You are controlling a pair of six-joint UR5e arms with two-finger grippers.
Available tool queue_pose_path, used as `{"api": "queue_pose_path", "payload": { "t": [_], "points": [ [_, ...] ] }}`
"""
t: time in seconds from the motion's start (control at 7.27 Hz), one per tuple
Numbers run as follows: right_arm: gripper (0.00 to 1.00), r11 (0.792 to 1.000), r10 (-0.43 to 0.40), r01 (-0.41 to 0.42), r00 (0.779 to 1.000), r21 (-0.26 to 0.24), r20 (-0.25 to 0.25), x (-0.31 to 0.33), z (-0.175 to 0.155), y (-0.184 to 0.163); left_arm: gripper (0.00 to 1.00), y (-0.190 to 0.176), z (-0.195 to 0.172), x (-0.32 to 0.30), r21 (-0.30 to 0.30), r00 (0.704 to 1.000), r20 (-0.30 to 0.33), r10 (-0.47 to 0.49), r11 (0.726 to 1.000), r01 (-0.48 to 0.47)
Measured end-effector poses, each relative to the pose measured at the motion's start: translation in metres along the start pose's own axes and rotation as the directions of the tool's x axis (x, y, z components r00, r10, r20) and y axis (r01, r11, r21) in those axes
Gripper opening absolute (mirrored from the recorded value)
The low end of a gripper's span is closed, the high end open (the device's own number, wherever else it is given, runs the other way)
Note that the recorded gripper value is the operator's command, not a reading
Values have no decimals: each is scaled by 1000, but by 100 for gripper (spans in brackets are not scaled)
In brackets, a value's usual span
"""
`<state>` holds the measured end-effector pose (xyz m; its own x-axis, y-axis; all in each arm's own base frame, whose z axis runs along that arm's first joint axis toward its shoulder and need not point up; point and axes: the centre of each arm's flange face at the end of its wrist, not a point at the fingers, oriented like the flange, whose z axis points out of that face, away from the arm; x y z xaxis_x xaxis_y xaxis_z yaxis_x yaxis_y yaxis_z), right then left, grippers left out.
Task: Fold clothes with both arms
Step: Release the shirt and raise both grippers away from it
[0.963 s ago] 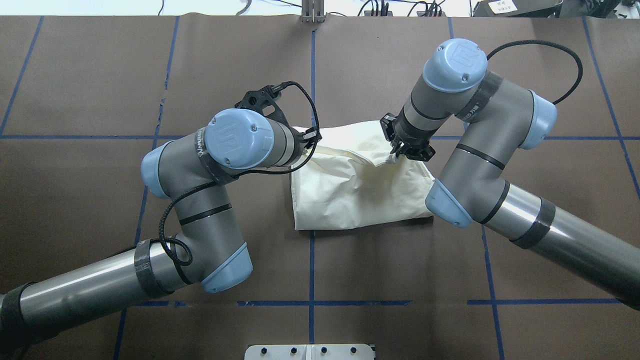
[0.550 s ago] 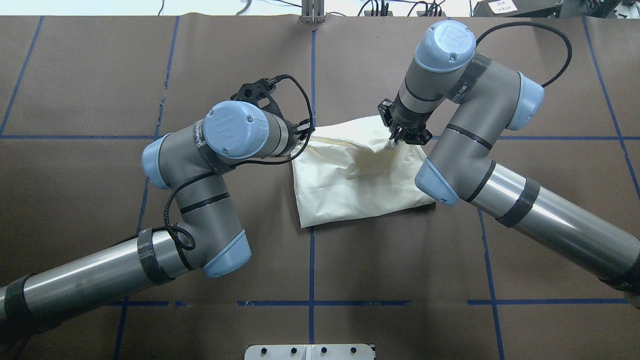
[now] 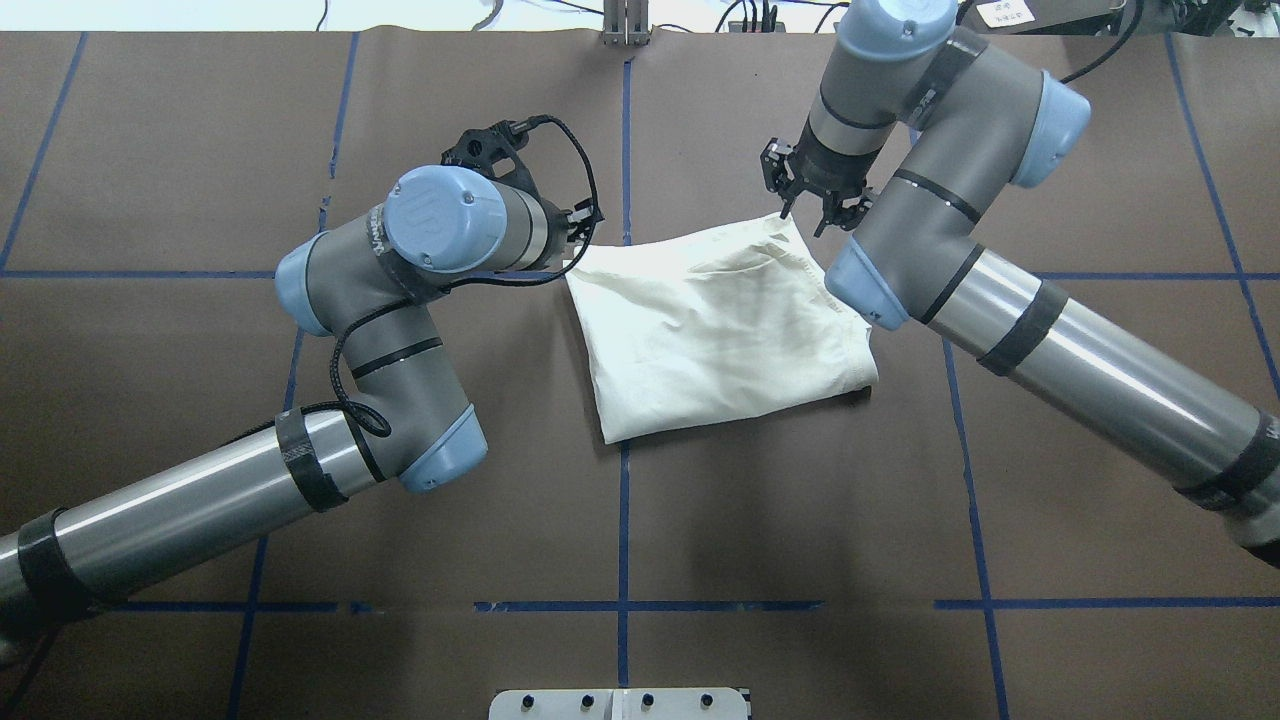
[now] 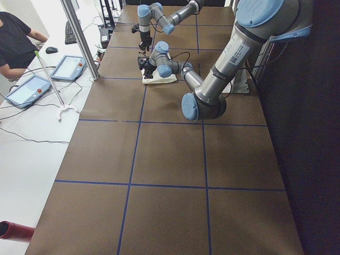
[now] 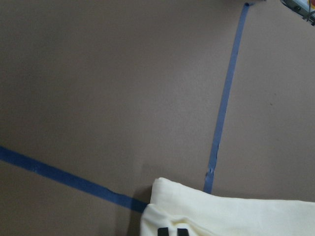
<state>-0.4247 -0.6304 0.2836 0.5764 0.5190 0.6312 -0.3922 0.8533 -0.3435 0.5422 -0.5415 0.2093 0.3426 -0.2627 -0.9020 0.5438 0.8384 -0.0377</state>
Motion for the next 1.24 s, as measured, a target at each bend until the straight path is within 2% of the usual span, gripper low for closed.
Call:
{"api": "queue_pose_path", "payload": {
  "t": [0.14,0.28,0.41,0.69,0.83,0.96,1.24],
  "points": [
    [87,1000,-14,15,1000,-25,21,-4,-14,-6,33,-6,-19,5,-4,999,-41,0,1000,-1],
    [71,999,-14,15,1000,-32,26,-8,-14,1,0,-5,-38,4,-27,997,-73,-9,1000,7],
    [71,1000,-9,10,1000,-27,25,-10,-10,10,0,-2,-51,2,-48,995,-92,-22,999,18],
    [71,1000,-18,19,999,-22,36,13,-11,22,0,7,-80,-15,-105,996,-87,-16,994,7],
    [71,999,-34,35,998,-20,46,40,-16,23,0,9,-105,-34,-141,996,-80,39,989,-51],
    [71,998,-69,70,996,-7,52,75,-25,15,0,0,-129,-56,-151,987,-71,143,977,-153],
    [72,983,-181,180,983,32,27,169,-40,-20,0,-54,-162,-116,-176,946,-20,323,930,-322]
  ]
}}
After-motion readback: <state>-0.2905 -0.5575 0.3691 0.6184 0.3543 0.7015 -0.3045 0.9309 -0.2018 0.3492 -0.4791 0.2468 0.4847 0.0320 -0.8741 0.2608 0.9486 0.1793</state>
